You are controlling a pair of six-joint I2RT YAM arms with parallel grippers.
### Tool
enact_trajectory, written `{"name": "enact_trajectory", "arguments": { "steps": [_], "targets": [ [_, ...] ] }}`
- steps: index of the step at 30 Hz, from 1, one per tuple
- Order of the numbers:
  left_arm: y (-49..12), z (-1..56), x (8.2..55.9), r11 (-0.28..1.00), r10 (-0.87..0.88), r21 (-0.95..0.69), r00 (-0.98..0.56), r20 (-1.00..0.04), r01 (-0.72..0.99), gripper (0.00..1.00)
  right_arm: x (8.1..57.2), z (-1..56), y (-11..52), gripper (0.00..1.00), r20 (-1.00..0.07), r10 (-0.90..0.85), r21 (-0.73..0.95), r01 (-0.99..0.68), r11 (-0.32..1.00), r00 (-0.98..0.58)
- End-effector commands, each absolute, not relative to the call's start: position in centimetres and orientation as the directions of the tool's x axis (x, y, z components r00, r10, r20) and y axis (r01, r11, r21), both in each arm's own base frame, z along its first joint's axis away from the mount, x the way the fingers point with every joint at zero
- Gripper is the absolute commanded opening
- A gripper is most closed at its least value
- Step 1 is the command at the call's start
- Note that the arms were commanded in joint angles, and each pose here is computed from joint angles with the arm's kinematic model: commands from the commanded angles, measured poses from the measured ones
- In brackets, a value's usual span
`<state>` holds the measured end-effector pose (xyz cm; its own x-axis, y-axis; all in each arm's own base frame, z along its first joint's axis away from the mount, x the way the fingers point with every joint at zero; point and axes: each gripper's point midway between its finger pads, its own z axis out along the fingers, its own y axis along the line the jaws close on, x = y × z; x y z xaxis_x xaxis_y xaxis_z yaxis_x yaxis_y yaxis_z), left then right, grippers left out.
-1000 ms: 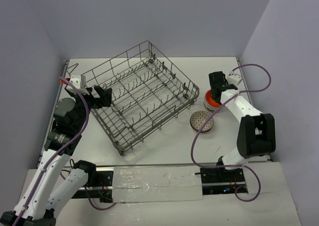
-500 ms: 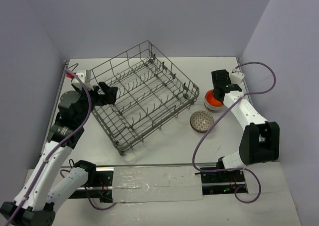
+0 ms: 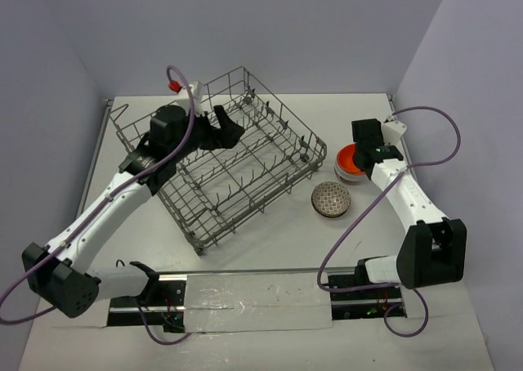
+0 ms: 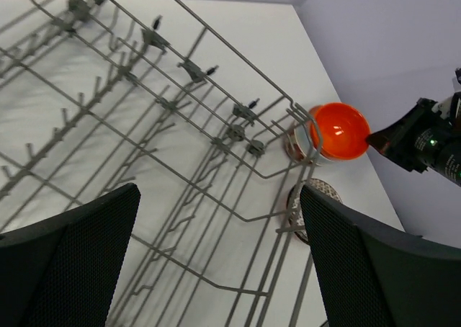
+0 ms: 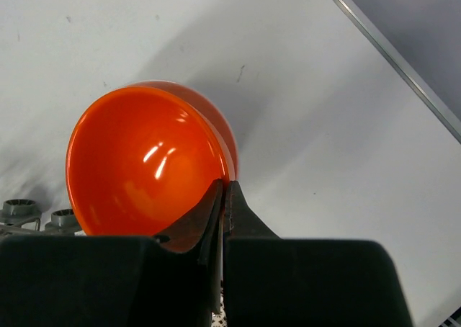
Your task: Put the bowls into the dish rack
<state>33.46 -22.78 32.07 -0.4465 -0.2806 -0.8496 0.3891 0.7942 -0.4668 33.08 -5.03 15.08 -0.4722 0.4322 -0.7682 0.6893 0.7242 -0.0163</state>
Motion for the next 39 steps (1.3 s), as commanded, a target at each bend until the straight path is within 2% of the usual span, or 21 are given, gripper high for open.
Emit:
{"name": "enact_trajectory", "arguments": {
  "steps": [1, 14, 19, 33, 39],
  "targets": [
    [-26.2, 34.1, 33.7, 0.737, -0.319, -0.523, -0.461, -0.828, 0.428, 0.99, 33.4, 17.4, -5.5, 0.00, -0.816, 0.454, 0.075, 0.713, 0.697, -0.358],
    [-38.3, 32.9, 36.1, 0.713, -0.264, -0.512, -0.494, -0.828, 0.479, 0.99, 32.8, 19.4, -5.5, 0.00, -0.838, 0.479, 0.169, 0.709, 0.684, -0.262],
    [-42.7, 31.6, 36.3, 0.693, -0.231, -0.511, -0.515, -0.826, 0.509, 0.96, 32.5, 20.4, -5.4, 0.00, -0.845, 0.487, 0.208, 0.702, 0.681, -0.222],
    [-51.1, 29.2, 37.4, 0.673, -0.152, -0.420, -0.442, -0.884, 0.609, 0.92, 32.3, 22.5, -4.9, 0.00, -0.848, 0.508, 0.299, 0.654, 0.695, -0.152],
    [-53.3, 28.9, 37.4, 0.642, -0.139, -0.383, -0.390, -0.910, 0.664, 0.84, 32.2, 22.9, -4.6, 0.00, -0.847, 0.512, 0.317, 0.637, 0.703, -0.144]
  ]
}}
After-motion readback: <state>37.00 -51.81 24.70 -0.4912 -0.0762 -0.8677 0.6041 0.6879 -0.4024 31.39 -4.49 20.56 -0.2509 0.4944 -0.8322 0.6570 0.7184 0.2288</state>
